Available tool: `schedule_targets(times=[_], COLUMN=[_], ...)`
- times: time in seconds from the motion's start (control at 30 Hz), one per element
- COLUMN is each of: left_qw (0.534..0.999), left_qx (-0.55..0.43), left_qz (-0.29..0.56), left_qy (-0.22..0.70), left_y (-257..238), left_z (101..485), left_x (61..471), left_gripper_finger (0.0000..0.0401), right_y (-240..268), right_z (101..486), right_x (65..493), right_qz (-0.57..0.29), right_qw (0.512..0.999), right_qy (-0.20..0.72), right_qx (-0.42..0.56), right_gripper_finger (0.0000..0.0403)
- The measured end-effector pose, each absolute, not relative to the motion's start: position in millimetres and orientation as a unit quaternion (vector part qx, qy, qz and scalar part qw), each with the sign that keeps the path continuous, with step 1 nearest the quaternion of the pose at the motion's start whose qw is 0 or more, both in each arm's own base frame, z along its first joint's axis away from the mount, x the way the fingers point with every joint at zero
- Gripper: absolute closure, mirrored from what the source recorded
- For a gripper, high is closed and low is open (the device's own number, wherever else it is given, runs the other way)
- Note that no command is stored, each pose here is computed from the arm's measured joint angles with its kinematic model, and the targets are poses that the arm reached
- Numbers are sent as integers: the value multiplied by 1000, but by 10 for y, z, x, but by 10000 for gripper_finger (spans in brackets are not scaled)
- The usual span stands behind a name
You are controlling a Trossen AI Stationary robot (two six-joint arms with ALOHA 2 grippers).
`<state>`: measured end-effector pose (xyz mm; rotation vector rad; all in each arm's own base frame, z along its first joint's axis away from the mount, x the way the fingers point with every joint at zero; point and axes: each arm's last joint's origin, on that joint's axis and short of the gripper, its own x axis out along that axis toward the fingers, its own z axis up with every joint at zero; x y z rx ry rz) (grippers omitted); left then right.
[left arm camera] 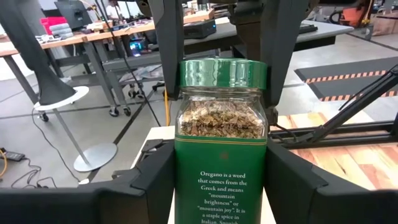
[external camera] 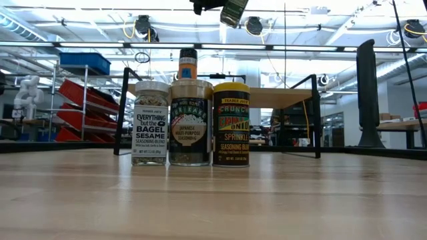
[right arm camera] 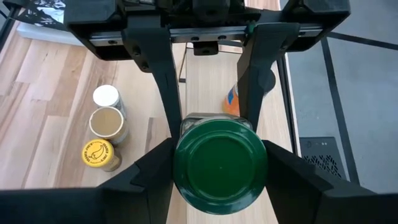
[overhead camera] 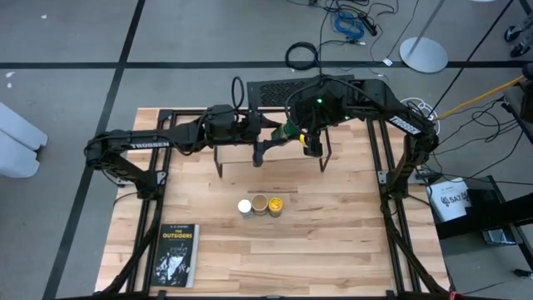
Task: Shelf spices
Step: Put the green seasoning bottle on the shelf
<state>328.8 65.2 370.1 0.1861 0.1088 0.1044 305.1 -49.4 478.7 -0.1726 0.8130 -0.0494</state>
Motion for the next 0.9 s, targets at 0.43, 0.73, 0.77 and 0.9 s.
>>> schedule_targets(times=[0.43, 0.73, 0.77, 0.9], left_qw=[992, 992, 992, 993], left_qx=[100, 100, 100, 89], left_qz=[49, 48, 49, 52], left_qy=[52, 53, 53, 52], left_y=[654, 653, 653, 678], left_z=[3706, 3705, 3705, 3706], left_x=[3288, 3288, 3288, 3283], left_gripper_finger=[194, 194, 194, 194], right_y=[-504, -511, -508, -492], right_z=[4815, 4906, 4931, 5077], right_x=[3076, 3039, 3018, 2897], right_qz=[-37, -52, -52, -63], right_qw=[920, 928, 930, 941], right_qy=[379, 350, 343, 303], right_qx=[-91, -116, -120, -134], right_gripper_finger=[165, 85, 81, 74])
